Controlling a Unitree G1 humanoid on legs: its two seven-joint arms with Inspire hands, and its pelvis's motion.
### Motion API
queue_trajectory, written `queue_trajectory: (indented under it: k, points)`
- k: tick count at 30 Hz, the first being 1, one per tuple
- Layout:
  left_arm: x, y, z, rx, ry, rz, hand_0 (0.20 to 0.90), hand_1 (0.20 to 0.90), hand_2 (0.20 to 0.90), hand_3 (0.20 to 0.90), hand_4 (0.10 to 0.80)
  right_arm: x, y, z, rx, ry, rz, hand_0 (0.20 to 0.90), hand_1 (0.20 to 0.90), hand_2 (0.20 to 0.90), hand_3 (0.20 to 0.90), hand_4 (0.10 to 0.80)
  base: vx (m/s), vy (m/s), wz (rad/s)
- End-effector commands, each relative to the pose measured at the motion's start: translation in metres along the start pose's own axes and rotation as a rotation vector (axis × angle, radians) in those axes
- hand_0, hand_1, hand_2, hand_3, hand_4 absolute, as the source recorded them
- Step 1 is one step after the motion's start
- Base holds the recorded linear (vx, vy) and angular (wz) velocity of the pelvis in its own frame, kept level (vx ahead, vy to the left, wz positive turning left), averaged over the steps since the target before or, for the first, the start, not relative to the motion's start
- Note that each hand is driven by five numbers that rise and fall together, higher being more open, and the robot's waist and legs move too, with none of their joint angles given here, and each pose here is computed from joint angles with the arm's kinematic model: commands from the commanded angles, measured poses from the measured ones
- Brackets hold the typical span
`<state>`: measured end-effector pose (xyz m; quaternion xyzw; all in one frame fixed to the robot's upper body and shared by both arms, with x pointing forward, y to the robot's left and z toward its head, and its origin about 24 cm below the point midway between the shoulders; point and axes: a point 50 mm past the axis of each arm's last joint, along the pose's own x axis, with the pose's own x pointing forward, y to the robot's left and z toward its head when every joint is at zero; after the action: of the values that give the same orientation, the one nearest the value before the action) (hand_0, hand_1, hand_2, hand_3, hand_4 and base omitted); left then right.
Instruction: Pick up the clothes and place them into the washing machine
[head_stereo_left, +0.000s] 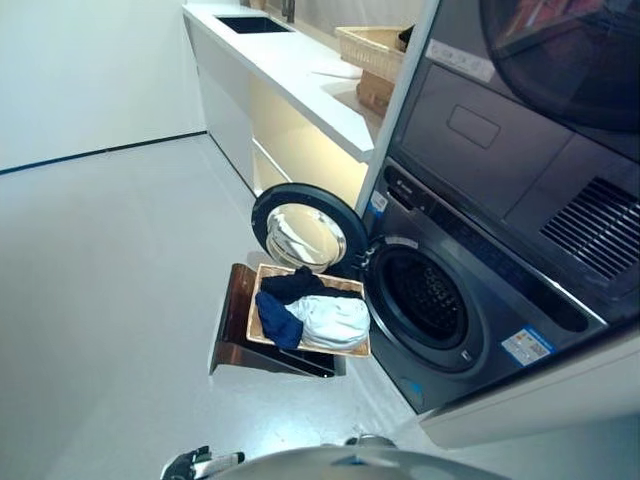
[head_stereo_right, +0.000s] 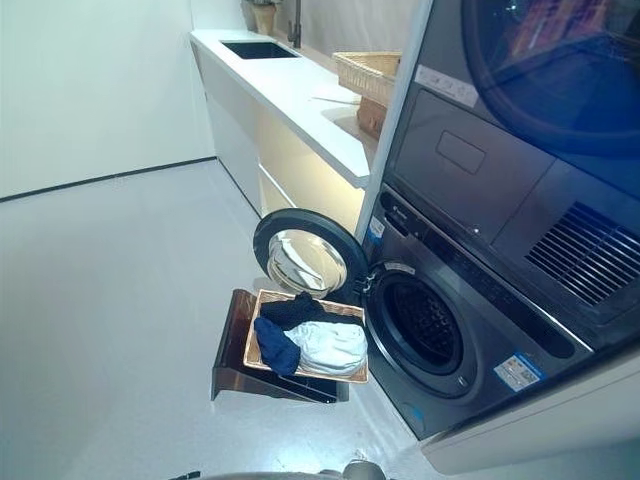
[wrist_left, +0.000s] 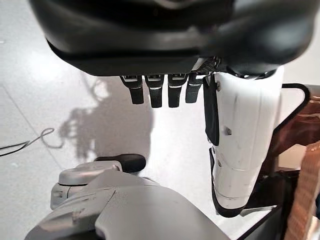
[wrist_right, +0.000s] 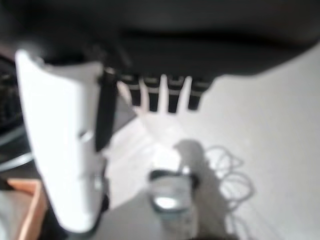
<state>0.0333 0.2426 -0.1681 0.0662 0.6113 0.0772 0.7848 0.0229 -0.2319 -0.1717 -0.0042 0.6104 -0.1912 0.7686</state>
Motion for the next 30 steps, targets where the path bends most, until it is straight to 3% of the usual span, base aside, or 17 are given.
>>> queue_trajectory:
  k: [1, 11, 19, 30]
  points:
    - [0.001, 0.003, 0.011, -0.041, -0.049, 0.019, 0.900, 0.900, 0.900, 0.900, 0.800, 0.002, -0.014, 0.015, 0.040, -0.047, -0.060, 0.900, 0.900, 0.900, 0.900, 0.800, 0.129, -0.030, 0.13]
    - [0.001, -0.001, 0.007, -0.058, -0.039, 0.021, 0.900, 0.900, 0.900, 0.900, 0.800, 0.001, -0.014, 0.005, 0.028, -0.034, -0.056, 0.900, 0.900, 0.900, 0.900, 0.800, 0.172, -0.091, 0.16]
    - [0.002, -0.007, 0.016, -0.077, -0.076, 0.012, 0.900, 0.900, 0.900, 0.900, 0.800, 0.003, -0.023, 0.033, 0.026, -0.119, -0.081, 0.900, 0.900, 0.900, 0.900, 0.800, 0.155, -0.120, 0.07]
    - [0.003, -0.013, 0.025, -0.098, -0.106, -0.001, 0.900, 0.900, 0.900, 0.900, 0.800, 0.003, -0.025, 0.031, 0.011, -0.112, -0.084, 0.900, 0.900, 0.900, 0.900, 0.800, 0.124, -0.110, -0.19]
